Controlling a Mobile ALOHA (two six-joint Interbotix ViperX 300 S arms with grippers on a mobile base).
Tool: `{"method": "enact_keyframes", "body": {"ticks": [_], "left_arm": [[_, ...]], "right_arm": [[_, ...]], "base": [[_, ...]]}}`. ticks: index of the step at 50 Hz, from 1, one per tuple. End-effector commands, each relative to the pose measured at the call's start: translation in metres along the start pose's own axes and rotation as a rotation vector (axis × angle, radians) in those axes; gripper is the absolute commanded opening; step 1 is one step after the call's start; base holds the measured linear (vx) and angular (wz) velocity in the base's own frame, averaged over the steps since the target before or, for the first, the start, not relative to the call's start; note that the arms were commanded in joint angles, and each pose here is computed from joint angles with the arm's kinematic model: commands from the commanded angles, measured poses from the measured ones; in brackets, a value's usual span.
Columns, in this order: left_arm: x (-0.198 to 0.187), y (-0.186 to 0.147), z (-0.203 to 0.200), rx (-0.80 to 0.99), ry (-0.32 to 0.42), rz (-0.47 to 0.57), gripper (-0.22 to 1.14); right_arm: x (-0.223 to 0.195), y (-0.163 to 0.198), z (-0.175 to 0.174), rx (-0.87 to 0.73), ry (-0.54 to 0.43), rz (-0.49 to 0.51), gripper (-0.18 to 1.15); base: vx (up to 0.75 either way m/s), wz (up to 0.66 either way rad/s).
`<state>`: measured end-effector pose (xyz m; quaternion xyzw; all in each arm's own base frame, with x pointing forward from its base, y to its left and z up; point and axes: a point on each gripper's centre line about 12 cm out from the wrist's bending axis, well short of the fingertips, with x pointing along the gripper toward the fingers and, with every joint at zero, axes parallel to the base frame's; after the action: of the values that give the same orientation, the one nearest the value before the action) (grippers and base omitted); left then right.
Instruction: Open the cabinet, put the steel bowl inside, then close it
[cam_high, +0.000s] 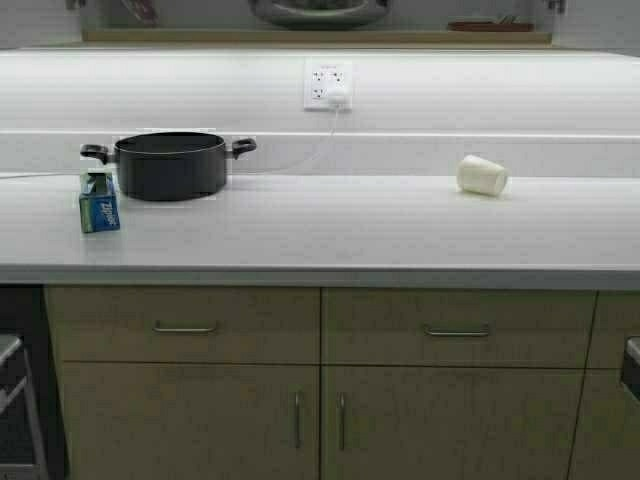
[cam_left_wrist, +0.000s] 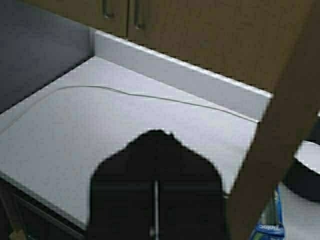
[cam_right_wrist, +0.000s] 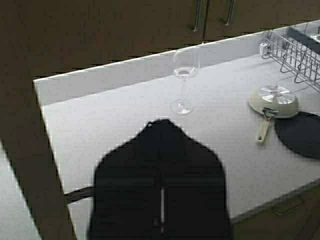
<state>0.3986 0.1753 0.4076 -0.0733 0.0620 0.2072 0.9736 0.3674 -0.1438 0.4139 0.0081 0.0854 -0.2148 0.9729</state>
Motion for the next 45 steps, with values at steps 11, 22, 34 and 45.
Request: {"method": "enact_keyframes", "body": {"ticks": [11, 22, 34, 45], "left_arm": [[0.004, -0.025, 0.02, 0.008, -0.058, -0.057, 0.04], [0.001, -0.046, 0.018, 0.013, -0.062, -0.104, 0.04], [-0.032, -0.082, 0.012, 0.028, -0.072, -0.201, 0.04], [-0.057, -0.09, -0.006, 0.034, -0.048, -0.236, 0.04]], "right_arm": [[0.008, 0.013, 0.012, 0.023, -0.032, 0.039, 0.06], [0.01, 0.045, 0.008, 0.011, -0.025, 0.116, 0.06], [-0.019, 0.083, 0.017, -0.006, -0.059, 0.224, 0.06], [-0.062, 0.116, 0.016, -0.022, -0.083, 0.344, 0.06]], "base": [[0.01, -0.01], [0.0, 0.0], [0.0, 0.0], [0.0, 0.0]]}}
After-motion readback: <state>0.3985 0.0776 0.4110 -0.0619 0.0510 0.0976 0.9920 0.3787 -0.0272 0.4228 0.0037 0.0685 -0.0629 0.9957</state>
